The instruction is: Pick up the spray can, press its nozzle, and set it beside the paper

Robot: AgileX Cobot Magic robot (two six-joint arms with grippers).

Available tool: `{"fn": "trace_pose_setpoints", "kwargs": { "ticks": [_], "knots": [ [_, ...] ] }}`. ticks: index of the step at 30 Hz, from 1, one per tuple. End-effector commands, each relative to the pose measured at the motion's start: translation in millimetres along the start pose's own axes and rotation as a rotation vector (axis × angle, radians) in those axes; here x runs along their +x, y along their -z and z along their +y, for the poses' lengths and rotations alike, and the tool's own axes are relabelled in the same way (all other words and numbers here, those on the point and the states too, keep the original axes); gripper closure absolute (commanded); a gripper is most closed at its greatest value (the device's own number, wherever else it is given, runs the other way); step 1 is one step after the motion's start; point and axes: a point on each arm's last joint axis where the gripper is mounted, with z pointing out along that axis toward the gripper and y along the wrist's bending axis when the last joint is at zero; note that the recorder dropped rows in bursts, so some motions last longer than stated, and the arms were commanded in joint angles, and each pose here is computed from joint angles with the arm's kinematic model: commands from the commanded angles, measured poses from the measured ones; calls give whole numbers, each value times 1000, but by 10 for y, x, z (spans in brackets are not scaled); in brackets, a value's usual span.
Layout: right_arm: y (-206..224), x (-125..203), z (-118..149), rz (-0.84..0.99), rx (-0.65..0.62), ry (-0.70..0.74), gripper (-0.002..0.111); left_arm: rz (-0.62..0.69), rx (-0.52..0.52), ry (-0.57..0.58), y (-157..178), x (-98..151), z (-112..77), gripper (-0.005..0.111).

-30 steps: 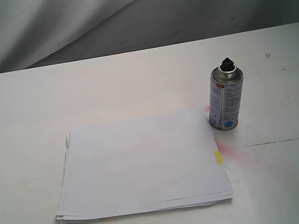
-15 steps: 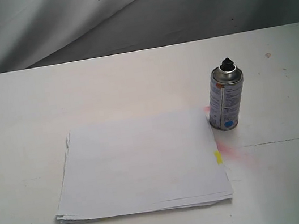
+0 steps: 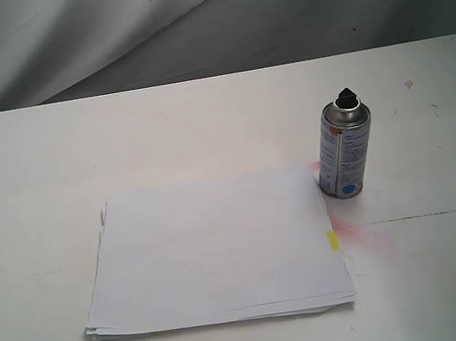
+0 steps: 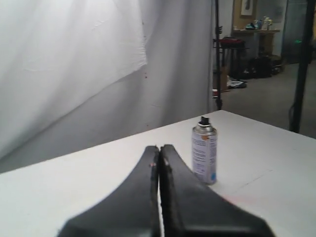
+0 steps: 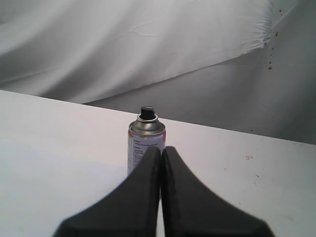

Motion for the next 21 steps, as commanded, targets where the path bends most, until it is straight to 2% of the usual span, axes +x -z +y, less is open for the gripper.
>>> {"fn": "trace_pose_setpoints", "kwargs": {
  "ticks": [1, 4, 8, 12, 17, 21],
  "knots": [
    [3, 8, 1, 0, -2, 20, 108, -73, -141, -97, 17, -69, 121, 107],
    [3, 8, 1, 0, -2, 20, 108, -151, -251, -69, 44, -140, 217, 107],
    [3, 8, 1, 0, -2, 20, 108, -205, -310, -34, 67, -184, 270, 107],
    [3, 8, 1, 0, -2, 22, 108, -117, -348, -123, 66, -120, 299, 107],
    [3, 8, 1, 0, -2, 22, 108, -82, -466, -14, 105, -71, 406, 107],
    [3, 8, 1, 0, -2, 22, 108, -68, -501, -13, 100, -2, 447, 107]
  ]
}}
